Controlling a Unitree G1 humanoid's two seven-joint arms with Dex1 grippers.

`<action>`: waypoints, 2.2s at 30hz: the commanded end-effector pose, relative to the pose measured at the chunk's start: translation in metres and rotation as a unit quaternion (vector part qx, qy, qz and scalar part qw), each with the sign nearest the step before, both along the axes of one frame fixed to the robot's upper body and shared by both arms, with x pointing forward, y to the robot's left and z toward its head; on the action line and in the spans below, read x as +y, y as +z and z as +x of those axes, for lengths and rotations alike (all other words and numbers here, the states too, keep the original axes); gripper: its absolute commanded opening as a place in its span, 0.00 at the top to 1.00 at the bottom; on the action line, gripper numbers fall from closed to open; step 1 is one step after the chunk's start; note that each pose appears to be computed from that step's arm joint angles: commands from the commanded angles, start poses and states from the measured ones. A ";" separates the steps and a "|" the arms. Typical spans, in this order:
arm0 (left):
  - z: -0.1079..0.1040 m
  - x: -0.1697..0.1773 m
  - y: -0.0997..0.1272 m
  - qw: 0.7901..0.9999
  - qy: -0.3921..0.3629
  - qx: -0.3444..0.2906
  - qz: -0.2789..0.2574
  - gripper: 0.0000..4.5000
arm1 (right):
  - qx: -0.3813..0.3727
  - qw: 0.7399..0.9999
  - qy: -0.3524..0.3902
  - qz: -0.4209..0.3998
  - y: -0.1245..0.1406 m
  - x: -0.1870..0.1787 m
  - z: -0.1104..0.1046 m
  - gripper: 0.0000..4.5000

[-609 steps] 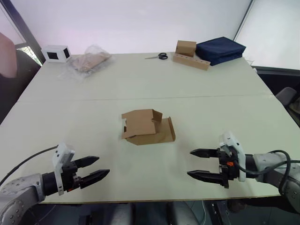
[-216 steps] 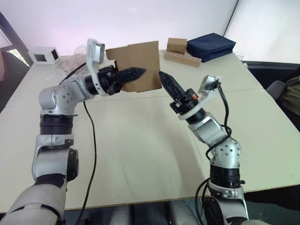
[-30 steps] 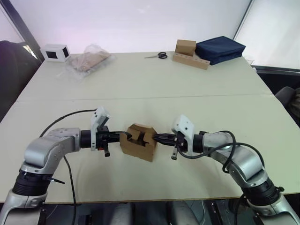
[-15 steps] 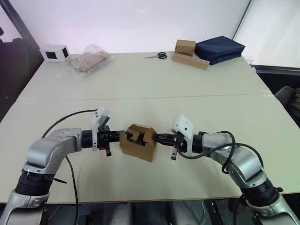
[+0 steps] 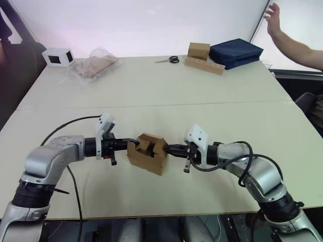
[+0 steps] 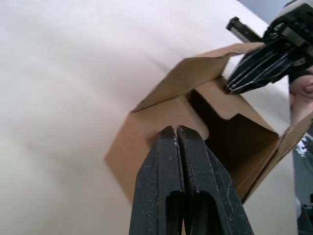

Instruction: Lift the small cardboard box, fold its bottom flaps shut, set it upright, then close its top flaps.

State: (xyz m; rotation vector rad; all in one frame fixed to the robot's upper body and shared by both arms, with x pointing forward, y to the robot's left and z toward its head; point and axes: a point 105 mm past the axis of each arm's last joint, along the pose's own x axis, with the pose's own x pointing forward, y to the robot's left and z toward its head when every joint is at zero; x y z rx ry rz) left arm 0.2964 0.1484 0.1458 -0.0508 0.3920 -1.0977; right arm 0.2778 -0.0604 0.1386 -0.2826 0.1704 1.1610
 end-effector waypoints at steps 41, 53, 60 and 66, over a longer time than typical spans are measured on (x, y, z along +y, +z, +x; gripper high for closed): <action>0.071 -0.020 -0.025 0.996 -0.079 0.017 -0.035 0.99 | 0.043 0.997 0.067 0.000 0.032 0.030 -0.053 1.00; 0.045 -0.022 -0.023 0.995 -0.089 0.026 -0.045 0.99 | 0.019 0.998 0.051 -0.016 0.032 0.031 -0.041 1.00; 0.040 -0.023 -0.020 0.995 -0.086 0.026 -0.050 0.99 | 0.017 0.999 0.045 -0.022 0.026 0.031 -0.037 1.00; 0.038 -0.026 -0.020 0.995 -0.088 0.025 -0.050 0.99 | 0.026 0.999 0.036 -0.018 0.018 0.032 -0.030 1.00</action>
